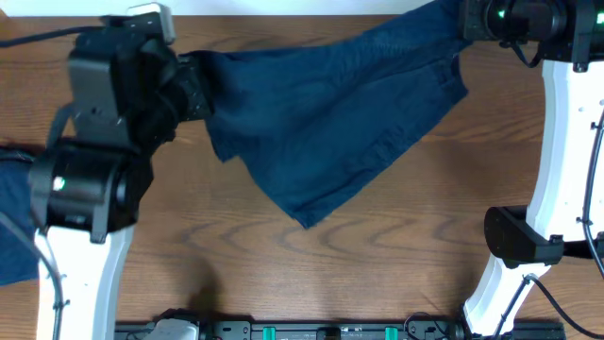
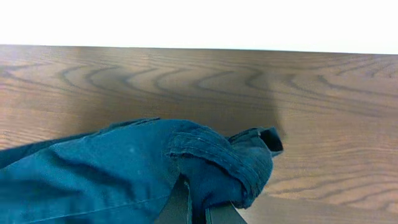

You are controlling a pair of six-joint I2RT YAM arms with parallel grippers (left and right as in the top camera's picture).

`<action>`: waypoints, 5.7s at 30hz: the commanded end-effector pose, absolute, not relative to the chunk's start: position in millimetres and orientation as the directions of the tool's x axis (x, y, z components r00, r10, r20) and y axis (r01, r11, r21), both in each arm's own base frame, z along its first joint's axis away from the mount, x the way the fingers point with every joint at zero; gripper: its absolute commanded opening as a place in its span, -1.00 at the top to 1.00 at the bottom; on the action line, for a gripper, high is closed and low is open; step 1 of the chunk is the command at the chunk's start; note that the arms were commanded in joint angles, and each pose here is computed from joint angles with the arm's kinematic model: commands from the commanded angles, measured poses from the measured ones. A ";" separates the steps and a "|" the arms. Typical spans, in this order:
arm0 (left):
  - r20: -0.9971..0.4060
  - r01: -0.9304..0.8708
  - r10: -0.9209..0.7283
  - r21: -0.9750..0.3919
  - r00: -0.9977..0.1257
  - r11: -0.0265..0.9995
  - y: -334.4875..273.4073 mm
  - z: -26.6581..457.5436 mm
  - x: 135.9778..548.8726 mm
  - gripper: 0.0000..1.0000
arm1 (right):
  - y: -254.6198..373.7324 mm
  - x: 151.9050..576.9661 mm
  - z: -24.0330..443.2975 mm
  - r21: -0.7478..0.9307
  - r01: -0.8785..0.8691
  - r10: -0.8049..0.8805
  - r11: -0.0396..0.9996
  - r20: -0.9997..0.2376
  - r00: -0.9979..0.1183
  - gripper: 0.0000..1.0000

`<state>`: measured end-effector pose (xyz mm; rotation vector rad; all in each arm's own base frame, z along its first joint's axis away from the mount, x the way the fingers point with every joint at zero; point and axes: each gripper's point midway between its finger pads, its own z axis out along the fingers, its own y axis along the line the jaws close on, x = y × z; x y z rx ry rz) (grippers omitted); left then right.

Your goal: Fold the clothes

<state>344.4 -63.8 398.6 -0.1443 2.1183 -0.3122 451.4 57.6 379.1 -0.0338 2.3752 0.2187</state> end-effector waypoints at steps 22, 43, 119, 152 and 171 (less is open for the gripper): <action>-0.957 -0.107 -0.259 -0.246 -0.130 0.963 0.6 511.3 236.9 0.88 | 42.5 305.2 527.2 0.245 -0.075 0.191 0.966 -0.884 -0.428 0.97; -0.868 -0.129 -0.204 -0.163 -0.453 0.978 -32.7 410.0 382.1 0.87 | 29.0 361.7 427.1 0.227 0.158 0.272 0.961 -0.674 -0.687 0.98; -0.302 0.148 0.118 -0.077 -0.946 0.986 -207.5 149.4 371.6 0.88 | -85.0 462.4 221.2 0.133 0.345 0.368 0.929 -0.254 -0.894 0.98; -0.321 0.149 0.115 -0.085 -0.940 0.985 -209.9 151.2 376.0 0.88 | -105.0 461.6 226.0 0.129 0.373 0.395 0.919 -0.279 -0.875 0.97; -0.337 0.151 0.112 -0.093 -0.935 0.984 -212.3 152.6 379.4 0.88 | -124.7 452.7 258.8 0.213 0.411 0.461 0.887 -0.342 -0.819 0.97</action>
